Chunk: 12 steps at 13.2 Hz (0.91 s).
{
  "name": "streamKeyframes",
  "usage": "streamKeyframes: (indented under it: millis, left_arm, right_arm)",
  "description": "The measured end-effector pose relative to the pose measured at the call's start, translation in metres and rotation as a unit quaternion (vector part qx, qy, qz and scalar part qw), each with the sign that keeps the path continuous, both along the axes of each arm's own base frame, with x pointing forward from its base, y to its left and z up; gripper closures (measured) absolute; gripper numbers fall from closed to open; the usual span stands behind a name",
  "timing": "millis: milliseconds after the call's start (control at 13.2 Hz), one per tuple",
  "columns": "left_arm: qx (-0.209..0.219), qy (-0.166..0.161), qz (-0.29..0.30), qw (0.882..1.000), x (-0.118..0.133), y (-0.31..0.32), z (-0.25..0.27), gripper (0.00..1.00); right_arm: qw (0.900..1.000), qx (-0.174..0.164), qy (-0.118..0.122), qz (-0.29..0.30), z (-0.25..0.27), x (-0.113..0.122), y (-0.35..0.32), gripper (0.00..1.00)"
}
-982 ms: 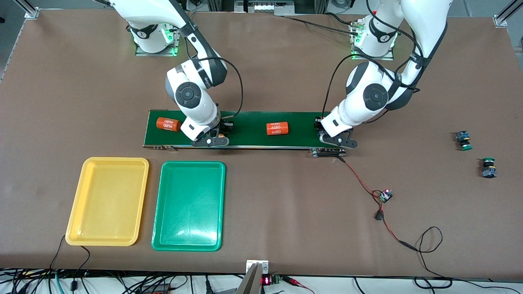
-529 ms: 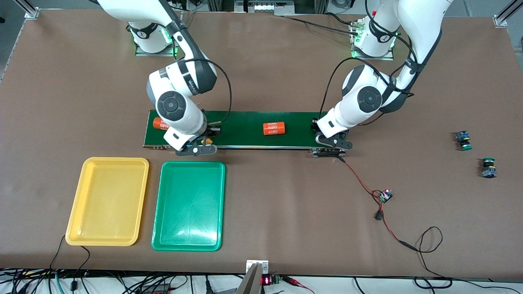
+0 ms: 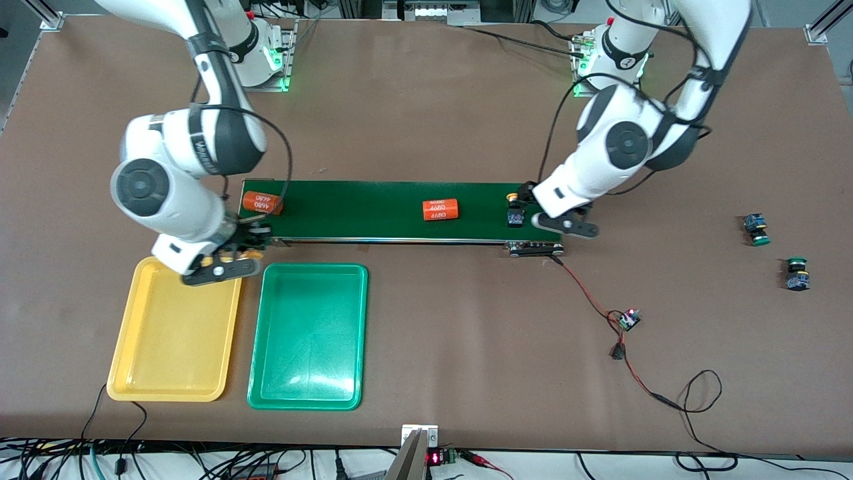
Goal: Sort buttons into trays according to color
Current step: 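Place the blue button on the conveyor while the right gripper lifts yellow, then drop the yellow button in the yellow tray while the left gripper grasps green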
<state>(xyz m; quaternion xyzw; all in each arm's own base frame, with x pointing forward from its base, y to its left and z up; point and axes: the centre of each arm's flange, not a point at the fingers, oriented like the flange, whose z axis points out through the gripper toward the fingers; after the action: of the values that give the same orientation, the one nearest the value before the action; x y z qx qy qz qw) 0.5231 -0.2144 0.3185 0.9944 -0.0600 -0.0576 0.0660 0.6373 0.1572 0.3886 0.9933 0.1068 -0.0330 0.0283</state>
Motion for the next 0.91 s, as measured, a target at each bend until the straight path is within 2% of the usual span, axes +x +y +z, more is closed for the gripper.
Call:
streamKeyframes:
  millis: [227, 378, 680, 831, 907]
  left_arm:
    - [0.029, 0.007, 0.045, 0.999, 0.024, 0.100, -0.004, 0.00]
    - [0.050, 0.014, 0.059, 0.997, 0.031, 0.162, -0.016, 0.00]
    - [0.073, 0.077, 0.125, 0.987, 0.017, 0.272, -0.042, 0.00]
    - [0.095, 0.092, 0.128, 0.983, 0.003, 0.341, -0.060, 0.00]
    - [0.092, 0.094, 0.130, 0.983, -0.004, 0.368, -0.068, 0.00]
  right_arm:
    - [0.999, -0.051, -0.013, -0.008, 0.008, 0.014, -0.075, 0.66]
    - [0.998, -0.060, -0.025, -0.004, 0.009, 0.022, -0.123, 0.66]
    - [0.996, -0.067, -0.057, 0.006, -0.019, 0.038, -0.189, 0.66]
    - [0.995, -0.074, -0.070, 0.006, -0.044, 0.045, -0.198, 0.66]
    - [0.994, -0.078, -0.076, 0.007, -0.057, 0.048, -0.202, 0.66]
